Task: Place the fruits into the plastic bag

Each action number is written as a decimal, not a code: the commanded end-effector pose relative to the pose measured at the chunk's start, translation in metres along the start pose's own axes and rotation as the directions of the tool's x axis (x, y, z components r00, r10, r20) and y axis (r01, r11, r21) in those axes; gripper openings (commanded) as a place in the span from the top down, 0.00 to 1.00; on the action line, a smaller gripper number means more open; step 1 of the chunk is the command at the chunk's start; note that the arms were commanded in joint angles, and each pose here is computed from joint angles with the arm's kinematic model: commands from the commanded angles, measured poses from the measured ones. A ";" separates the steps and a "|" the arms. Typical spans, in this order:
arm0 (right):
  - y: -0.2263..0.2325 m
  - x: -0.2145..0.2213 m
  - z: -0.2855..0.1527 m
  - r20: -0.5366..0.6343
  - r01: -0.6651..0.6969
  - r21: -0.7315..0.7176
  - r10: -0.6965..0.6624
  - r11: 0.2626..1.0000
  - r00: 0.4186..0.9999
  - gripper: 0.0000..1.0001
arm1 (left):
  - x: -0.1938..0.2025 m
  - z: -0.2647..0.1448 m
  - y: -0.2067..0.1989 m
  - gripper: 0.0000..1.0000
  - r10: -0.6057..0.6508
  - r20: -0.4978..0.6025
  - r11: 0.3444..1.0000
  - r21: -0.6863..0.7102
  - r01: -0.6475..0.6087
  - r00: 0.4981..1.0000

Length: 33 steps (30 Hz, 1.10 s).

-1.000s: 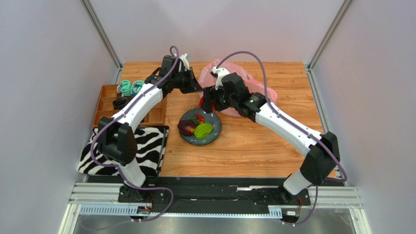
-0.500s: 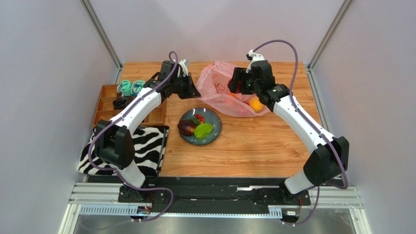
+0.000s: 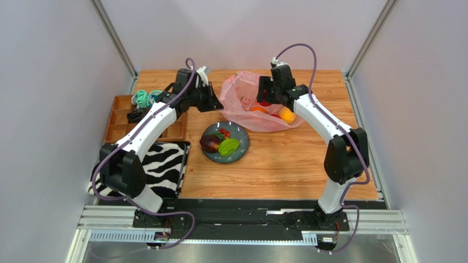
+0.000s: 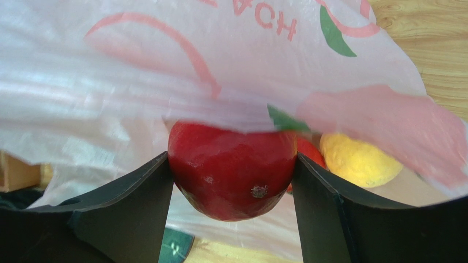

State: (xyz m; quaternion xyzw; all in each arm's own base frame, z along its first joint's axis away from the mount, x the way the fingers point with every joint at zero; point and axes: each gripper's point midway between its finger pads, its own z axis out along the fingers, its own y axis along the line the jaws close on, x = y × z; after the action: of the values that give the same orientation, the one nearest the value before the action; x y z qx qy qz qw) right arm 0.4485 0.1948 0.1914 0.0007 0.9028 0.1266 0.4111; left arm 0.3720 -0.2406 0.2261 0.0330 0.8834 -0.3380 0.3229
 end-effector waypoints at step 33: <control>-0.023 0.089 0.047 -0.235 0.112 0.111 -0.083 0.988 0.968 0.23 | -0.005 0.003 0.003 1.00 0.005 0.017 1.000 -0.008 -0.005 1.000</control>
State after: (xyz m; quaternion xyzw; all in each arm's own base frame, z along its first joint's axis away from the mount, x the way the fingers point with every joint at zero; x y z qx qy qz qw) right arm 0.4140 0.1898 0.0787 -0.0269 0.9553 0.0598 0.2882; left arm 0.3705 -0.2376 0.2165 0.0259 0.8892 -0.3294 0.3165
